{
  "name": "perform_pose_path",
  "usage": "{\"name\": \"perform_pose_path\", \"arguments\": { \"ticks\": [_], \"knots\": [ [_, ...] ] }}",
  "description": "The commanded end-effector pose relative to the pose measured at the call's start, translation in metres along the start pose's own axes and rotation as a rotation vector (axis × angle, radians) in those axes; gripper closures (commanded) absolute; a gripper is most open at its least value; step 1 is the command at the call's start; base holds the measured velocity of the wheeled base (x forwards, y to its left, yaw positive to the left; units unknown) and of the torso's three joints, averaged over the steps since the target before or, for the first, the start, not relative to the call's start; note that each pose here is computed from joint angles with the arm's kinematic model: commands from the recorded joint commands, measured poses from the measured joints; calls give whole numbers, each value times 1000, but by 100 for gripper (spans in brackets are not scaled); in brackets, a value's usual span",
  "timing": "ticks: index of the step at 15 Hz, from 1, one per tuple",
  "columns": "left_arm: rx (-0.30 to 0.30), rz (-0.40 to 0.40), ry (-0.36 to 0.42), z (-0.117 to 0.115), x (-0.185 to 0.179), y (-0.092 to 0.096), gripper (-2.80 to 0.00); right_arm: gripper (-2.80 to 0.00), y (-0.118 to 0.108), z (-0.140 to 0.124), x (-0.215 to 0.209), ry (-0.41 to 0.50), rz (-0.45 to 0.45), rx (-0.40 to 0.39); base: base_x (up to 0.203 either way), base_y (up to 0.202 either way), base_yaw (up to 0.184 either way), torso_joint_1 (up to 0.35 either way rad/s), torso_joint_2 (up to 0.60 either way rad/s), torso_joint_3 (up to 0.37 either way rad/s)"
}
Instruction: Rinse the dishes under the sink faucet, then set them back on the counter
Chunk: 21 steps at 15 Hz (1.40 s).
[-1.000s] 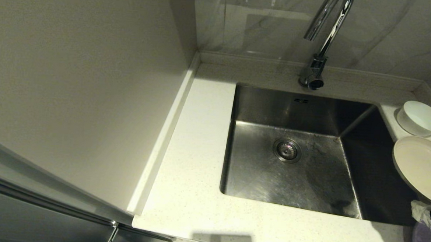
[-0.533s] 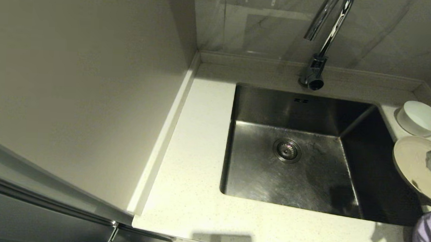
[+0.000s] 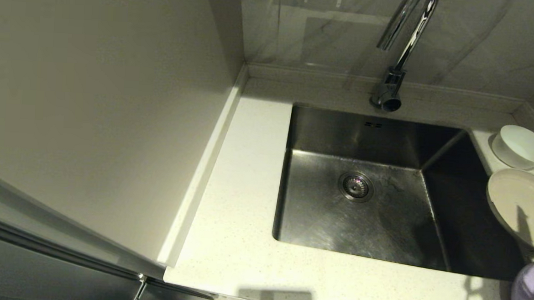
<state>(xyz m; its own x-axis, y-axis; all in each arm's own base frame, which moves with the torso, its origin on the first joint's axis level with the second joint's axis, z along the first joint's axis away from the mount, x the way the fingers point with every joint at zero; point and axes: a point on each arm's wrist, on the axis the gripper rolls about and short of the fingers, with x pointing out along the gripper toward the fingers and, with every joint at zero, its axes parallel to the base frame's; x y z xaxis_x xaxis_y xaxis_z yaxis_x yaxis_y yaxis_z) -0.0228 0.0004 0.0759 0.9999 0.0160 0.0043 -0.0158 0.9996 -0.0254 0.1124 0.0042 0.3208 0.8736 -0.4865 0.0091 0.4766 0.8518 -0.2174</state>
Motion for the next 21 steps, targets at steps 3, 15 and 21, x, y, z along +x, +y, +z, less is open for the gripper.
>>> {"name": "perform_pose_path", "arguments": {
  "ticks": [3,15,21],
  "knots": [
    [0,1,-3,0,0,0,0,0,-22,-10,-32,-35,-23,11,0,0,0,0,0,0],
    [-1,1,-3,0,0,0,0,0,-93,-81,-151,-200,-61,358,0,0,0,0,0,0],
    [-1,1,-3,0,0,0,0,0,-95,-148,-187,-265,-125,487,0,0,0,0,0,0]
  ]
}}
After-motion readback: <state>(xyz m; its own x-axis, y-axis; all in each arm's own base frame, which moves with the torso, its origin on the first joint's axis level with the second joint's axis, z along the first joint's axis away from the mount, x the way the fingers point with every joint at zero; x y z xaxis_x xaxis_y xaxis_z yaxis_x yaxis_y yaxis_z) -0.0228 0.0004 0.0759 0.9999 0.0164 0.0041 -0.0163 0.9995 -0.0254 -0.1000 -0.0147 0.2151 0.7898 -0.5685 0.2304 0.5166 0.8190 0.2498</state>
